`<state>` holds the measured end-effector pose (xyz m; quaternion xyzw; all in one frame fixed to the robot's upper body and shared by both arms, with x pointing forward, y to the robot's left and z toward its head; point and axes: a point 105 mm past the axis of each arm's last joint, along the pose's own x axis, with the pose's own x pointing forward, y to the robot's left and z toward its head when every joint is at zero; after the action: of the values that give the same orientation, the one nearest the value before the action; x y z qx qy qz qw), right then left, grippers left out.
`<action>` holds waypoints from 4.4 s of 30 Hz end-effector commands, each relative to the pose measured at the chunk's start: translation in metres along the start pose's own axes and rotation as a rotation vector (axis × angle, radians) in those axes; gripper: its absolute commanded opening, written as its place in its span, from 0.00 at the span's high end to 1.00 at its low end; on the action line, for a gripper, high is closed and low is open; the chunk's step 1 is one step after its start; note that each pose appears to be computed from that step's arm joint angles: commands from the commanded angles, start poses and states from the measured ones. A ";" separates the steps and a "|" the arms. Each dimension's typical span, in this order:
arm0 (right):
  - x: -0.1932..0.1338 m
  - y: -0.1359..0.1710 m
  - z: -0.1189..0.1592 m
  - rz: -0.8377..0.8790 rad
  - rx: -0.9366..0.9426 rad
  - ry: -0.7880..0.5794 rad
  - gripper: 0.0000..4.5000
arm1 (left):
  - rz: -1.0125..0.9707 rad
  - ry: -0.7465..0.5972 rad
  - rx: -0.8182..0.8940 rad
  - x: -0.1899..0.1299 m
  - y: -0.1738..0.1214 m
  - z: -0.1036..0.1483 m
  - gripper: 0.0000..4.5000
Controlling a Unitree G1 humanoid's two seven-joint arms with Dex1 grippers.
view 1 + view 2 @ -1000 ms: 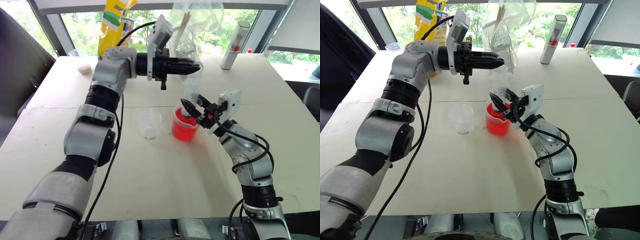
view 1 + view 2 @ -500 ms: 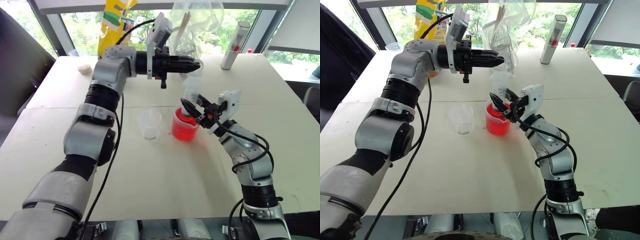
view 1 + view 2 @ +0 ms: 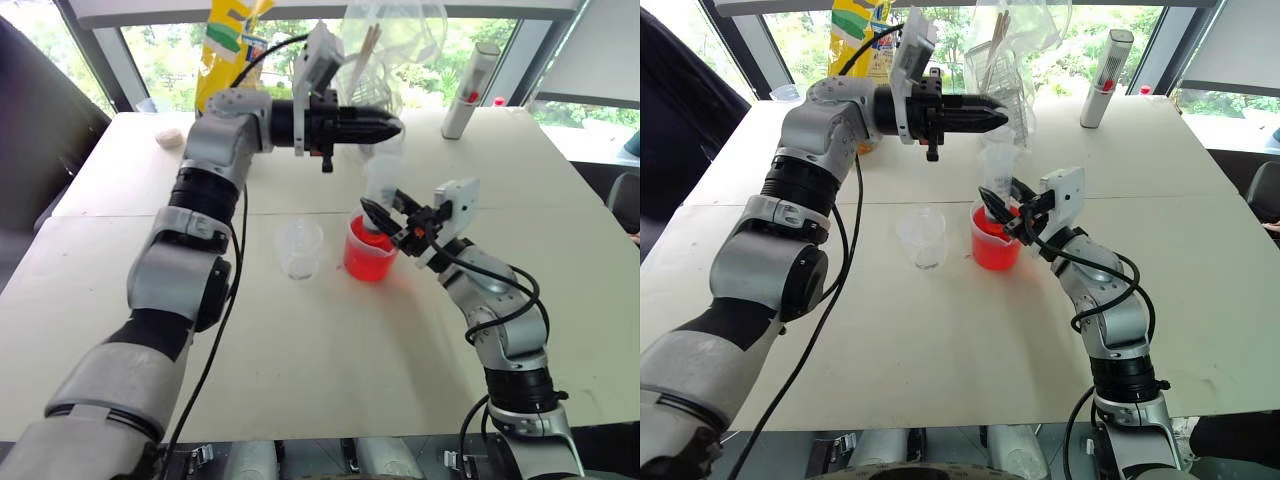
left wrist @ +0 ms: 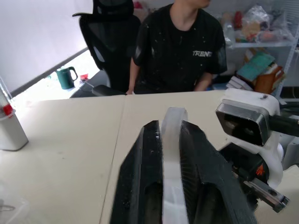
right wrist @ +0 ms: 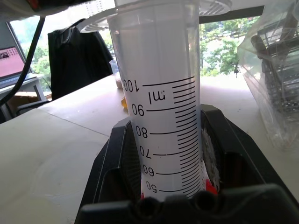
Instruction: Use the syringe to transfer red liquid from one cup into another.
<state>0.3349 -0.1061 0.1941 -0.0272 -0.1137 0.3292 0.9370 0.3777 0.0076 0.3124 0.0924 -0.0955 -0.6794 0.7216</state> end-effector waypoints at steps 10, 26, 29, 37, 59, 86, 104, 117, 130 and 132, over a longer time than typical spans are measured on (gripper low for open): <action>0.001 0.000 0.028 0.002 -0.051 -0.063 0.69 | 0.052 -0.082 0.092 -0.021 0.003 0.033 0.01; 0.012 -0.002 0.080 0.016 -0.118 -0.170 0.69 | 0.282 0.013 0.034 -0.101 0.019 0.013 0.01; 0.022 0.009 0.101 0.083 -0.123 -0.203 0.69 | 0.310 0.029 0.038 -0.109 0.021 0.011 0.01; 0.054 0.060 0.102 0.290 0.036 -0.237 0.69 | 0.361 0.038 0.059 -0.122 0.024 0.017 0.01; 0.072 0.078 0.022 0.327 0.033 -0.128 0.69 | 0.208 0.016 0.016 -0.117 -0.009 0.034 0.01; 0.075 0.074 0.014 0.326 0.028 -0.096 0.69 | 0.168 0.041 -0.043 -0.127 -0.023 0.033 0.01; 0.074 0.077 0.011 0.332 0.021 -0.082 0.69 | 0.154 0.067 -0.087 -0.114 -0.025 0.009 0.72; 0.072 0.080 0.022 0.344 0.026 -0.106 0.69 | 0.109 0.150 -0.103 -0.112 -0.036 -0.011 0.99; 0.076 0.080 0.050 0.351 0.034 -0.160 0.69 | 0.106 0.202 -0.098 -0.114 -0.040 -0.025 0.99; 0.077 0.079 0.052 0.350 0.033 -0.164 0.69 | 0.104 0.210 -0.097 -0.114 -0.041 -0.027 0.99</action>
<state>0.3432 0.0008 0.1930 -0.0155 -0.0775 0.4871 0.8697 0.3430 0.1246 0.2888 0.1071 -0.0191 -0.6169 0.7795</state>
